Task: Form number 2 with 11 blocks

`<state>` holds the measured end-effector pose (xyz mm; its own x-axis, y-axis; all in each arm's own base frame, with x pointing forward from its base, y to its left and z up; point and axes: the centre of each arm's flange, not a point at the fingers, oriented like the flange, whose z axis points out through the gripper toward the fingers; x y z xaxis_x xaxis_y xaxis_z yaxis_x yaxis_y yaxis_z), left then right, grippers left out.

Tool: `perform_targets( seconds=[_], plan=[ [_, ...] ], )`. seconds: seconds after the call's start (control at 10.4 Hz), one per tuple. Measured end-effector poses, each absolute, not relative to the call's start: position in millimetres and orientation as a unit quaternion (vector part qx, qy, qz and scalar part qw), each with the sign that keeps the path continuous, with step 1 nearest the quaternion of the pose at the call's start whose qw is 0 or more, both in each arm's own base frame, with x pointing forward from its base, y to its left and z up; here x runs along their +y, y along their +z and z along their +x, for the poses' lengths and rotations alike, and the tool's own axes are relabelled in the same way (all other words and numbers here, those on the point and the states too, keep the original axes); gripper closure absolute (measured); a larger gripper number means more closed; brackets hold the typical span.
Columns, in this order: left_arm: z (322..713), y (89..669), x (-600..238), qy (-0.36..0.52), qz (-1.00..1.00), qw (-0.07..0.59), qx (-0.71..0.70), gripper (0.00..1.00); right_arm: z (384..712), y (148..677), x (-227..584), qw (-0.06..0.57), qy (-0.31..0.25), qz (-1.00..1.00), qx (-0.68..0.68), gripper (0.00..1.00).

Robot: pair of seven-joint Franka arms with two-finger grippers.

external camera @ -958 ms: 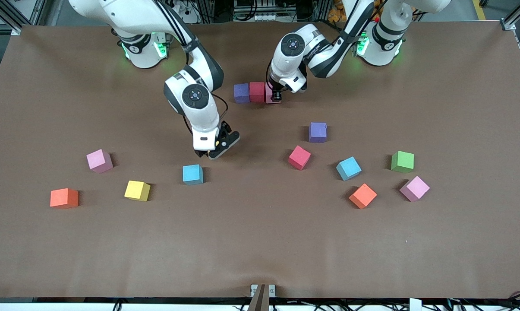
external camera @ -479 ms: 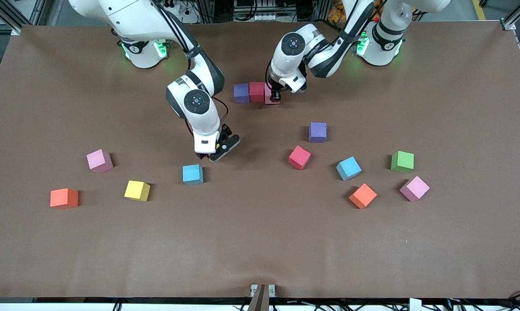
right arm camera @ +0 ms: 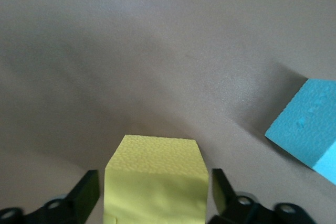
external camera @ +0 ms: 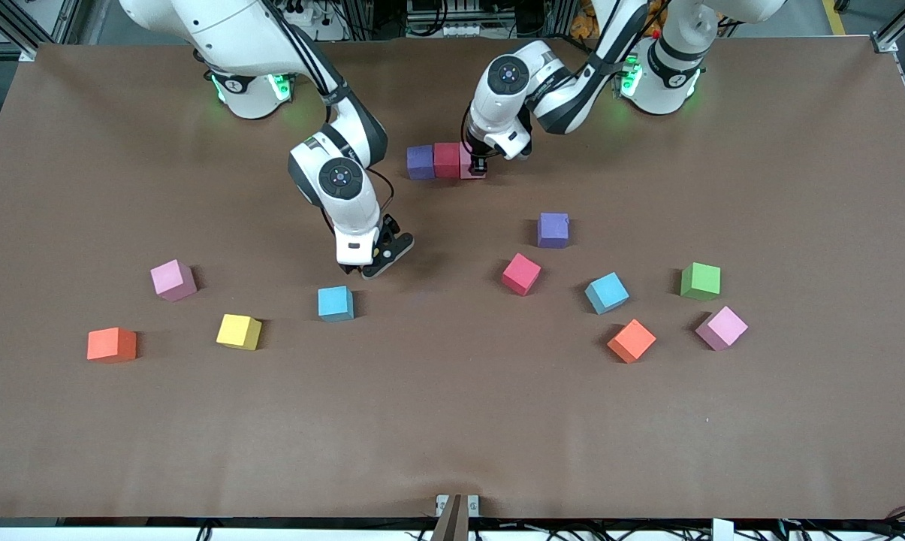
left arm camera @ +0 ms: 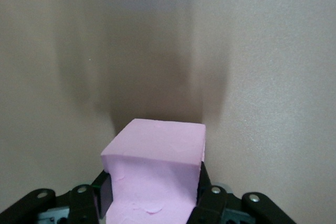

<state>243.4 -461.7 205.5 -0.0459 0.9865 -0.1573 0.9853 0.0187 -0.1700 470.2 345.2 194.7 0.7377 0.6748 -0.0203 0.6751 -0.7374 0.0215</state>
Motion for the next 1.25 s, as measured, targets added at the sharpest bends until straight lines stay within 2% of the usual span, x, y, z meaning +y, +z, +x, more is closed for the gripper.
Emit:
perform_targets(
  seconds=[0.19,0.38,0.48,1.25],
  plan=[
    [242,205,-462,0.114,-0.697,0.002,-0.708,0.33,470,195,345,0.014,-0.005,0.932,0.362,0.38],
    [234,205,-466,0.104,-0.719,-0.001,-0.688,0.05,470,195,346,0.013,-0.005,0.933,0.359,0.39],
    [232,205,-468,0.103,-0.722,0.0,-0.685,0.0,469,196,348,0.012,-0.004,0.937,0.35,0.39],
    [234,221,-469,0.095,-0.731,-0.01,-0.676,0.0,431,216,421,-0.021,0.009,0.976,0.216,0.44]
  ],
)
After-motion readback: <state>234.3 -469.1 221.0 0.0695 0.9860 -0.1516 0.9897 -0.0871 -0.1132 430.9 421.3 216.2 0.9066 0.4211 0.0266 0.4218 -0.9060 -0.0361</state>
